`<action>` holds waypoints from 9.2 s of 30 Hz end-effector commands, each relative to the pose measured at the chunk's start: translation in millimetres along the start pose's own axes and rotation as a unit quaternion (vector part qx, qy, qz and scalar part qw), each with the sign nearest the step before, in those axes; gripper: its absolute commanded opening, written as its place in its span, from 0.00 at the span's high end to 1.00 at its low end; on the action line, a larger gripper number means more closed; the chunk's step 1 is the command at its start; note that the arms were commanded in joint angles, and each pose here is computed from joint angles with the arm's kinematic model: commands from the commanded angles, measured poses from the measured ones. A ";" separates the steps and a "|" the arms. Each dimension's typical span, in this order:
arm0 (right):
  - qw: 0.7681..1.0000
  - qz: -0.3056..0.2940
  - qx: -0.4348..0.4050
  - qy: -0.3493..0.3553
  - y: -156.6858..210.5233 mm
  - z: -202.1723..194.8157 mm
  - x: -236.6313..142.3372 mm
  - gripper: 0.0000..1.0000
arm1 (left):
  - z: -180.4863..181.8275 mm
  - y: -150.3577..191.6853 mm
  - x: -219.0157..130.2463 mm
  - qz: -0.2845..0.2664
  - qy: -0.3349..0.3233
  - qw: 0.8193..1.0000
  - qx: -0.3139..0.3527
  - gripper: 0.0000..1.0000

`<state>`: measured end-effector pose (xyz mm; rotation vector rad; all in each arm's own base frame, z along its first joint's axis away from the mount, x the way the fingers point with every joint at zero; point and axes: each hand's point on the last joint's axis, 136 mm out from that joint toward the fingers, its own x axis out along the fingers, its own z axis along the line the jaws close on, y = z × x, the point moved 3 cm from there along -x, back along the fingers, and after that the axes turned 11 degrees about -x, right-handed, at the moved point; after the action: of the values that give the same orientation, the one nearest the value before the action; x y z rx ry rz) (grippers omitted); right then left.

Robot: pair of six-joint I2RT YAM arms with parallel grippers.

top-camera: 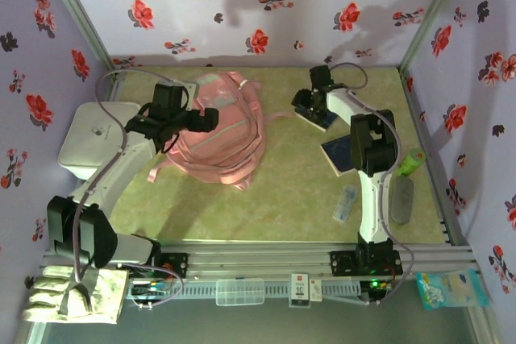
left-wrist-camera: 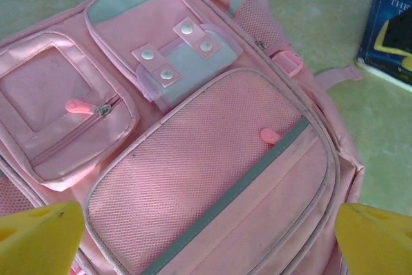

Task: Pack the student bag
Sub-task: Move the book to the top-right of the table, then pick up the book at the center of the table, then pass the book, then open the student bag at the center of the table.

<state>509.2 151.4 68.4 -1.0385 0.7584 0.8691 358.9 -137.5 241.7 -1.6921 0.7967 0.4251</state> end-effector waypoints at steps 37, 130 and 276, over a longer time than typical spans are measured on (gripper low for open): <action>0.999 -0.029 0.019 0.019 148.1 -9.0 -115.7 0.32 | -159.2 53.0 99.7 0.177 0.147 0.973 -0.030 0.02; 0.995 0.055 0.065 0.043 179.3 -48.8 -61.8 0.77 | -225.5 129.7 131.1 0.346 0.193 0.912 -0.106 0.73; 0.912 -0.148 0.039 -0.380 133.7 100.2 -218.9 0.86 | -125.4 -112.6 -21.3 -0.185 0.002 0.978 0.102 1.00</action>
<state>296.1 207.0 201.7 -0.6969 0.1244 0.8640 397.0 -230.6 286.4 -1.3922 0.6562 0.2859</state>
